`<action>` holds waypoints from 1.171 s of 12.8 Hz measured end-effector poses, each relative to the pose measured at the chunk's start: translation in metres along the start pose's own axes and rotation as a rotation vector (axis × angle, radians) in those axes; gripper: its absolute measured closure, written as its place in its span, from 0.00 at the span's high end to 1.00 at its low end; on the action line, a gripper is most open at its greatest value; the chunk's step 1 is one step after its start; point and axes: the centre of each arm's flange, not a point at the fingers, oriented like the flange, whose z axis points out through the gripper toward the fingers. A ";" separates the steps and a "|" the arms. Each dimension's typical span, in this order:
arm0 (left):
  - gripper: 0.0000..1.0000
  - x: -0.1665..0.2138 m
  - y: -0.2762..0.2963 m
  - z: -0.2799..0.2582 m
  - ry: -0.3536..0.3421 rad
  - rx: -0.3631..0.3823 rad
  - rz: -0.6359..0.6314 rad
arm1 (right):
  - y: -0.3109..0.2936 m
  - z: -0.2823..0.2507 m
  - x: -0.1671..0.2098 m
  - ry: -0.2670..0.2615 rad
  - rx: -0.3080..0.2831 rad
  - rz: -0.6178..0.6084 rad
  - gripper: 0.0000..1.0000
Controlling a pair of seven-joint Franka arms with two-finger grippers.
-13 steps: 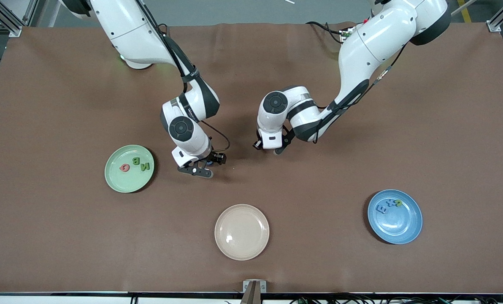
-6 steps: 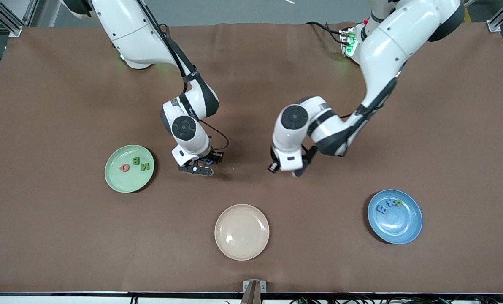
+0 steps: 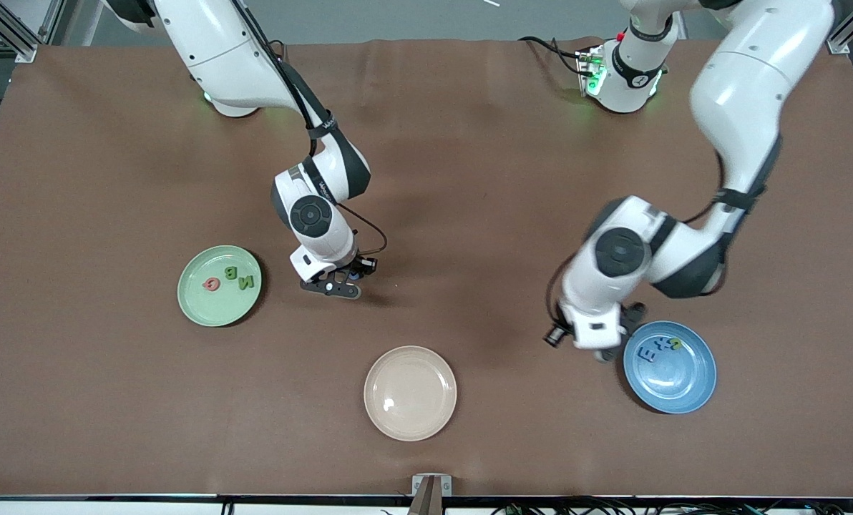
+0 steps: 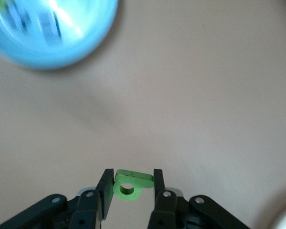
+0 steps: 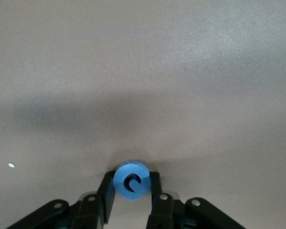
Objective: Sort upper and lower case letters into plates
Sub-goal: 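Carry the green q to the blue plate while the right gripper grasps C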
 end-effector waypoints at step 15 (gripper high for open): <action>0.53 0.187 -0.137 0.057 0.005 0.039 0.447 | 0.271 -0.062 0.133 -0.104 -0.047 -0.277 0.34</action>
